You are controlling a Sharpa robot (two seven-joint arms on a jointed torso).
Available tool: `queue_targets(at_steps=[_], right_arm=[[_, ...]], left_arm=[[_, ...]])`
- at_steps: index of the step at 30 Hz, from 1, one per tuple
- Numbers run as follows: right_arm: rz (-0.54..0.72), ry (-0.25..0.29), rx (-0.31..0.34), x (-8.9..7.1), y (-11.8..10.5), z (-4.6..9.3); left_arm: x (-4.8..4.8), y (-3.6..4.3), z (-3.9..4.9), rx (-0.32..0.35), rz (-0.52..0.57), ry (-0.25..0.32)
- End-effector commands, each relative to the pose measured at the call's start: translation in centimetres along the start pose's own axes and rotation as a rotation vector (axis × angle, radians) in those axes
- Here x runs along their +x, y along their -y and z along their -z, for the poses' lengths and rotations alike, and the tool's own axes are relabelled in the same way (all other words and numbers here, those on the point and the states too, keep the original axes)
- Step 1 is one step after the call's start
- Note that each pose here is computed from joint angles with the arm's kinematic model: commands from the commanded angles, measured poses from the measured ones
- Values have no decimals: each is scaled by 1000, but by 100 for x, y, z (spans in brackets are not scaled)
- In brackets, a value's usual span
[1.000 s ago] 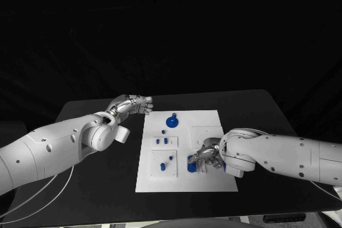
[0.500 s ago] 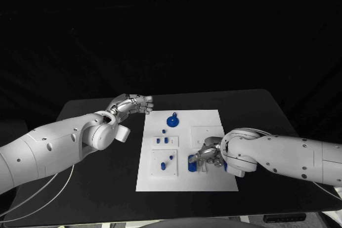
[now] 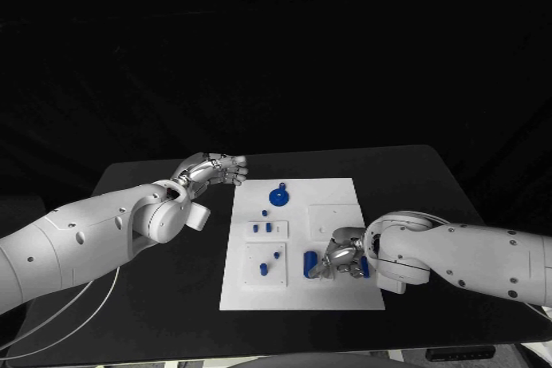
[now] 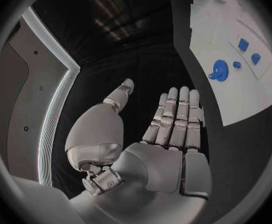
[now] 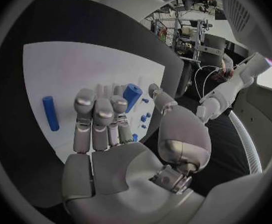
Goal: Assemble the parts on the task board
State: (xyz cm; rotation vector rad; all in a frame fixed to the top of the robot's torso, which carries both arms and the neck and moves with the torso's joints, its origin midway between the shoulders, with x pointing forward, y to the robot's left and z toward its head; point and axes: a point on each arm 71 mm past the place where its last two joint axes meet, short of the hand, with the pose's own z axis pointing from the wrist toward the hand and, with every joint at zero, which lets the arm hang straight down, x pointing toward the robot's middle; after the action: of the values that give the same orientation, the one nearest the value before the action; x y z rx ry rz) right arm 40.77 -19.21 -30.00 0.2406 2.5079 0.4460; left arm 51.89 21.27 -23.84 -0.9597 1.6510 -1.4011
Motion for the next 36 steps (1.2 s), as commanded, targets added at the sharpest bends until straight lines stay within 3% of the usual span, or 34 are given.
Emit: queue_targets(at_steps=[1, 23, 36], right_arm=[[38, -28, -23, 28, -24, 2], [78, 19, -4, -12, -70, -72], [96, -27, 1, 33, -86, -86]], left_arm=[[9, 14, -3, 7, 5, -5], [1, 11, 0, 4, 4, -4], [-9, 13, 3, 8, 2, 4]])
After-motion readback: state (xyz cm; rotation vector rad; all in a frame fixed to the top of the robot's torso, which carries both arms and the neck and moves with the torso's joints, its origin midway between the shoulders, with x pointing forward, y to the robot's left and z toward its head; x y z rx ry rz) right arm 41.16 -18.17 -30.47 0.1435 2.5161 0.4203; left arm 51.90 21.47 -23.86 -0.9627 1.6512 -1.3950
